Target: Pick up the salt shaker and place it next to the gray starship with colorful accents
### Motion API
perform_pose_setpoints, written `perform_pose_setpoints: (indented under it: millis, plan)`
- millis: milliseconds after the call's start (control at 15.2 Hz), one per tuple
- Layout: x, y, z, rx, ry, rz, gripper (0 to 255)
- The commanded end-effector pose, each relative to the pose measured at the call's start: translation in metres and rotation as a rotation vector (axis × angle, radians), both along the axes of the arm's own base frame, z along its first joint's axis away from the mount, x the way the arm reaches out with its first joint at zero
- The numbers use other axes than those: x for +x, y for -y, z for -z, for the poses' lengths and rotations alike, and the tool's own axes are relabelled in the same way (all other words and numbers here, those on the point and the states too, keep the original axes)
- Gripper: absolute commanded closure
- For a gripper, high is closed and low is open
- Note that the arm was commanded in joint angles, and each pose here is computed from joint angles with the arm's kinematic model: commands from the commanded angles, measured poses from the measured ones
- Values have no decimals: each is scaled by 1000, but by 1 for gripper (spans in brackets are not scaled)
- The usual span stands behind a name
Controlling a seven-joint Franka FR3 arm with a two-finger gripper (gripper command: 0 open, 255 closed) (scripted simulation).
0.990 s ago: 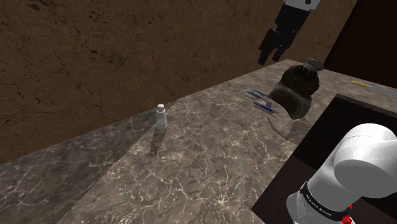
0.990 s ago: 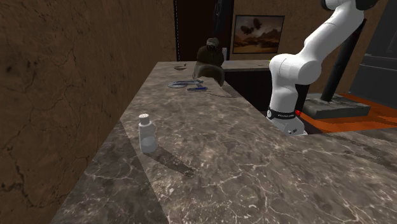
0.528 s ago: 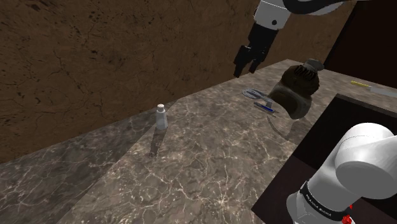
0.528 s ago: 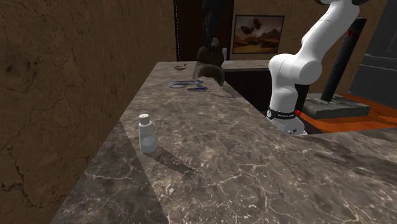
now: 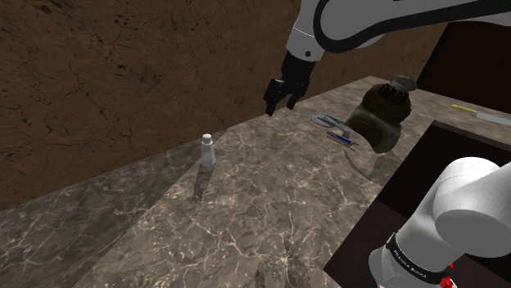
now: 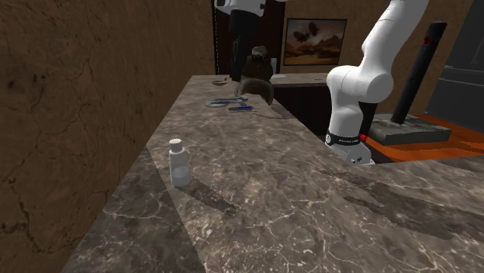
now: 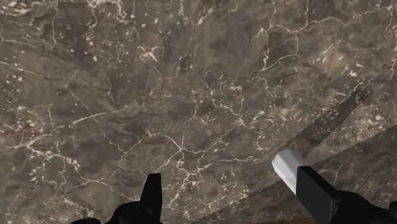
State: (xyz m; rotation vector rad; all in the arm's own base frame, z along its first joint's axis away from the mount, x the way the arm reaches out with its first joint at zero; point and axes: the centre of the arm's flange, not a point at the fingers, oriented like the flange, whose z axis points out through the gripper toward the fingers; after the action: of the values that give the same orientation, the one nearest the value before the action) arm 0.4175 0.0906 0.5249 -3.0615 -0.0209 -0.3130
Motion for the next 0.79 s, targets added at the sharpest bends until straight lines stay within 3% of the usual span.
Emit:
perform_pose_setpoints:
  millis: [0, 726]
  plan:
    - [17, -15, 14, 8, 6, -7, 0]
    - [94, -106, 86, 47, 29, -48, 0]
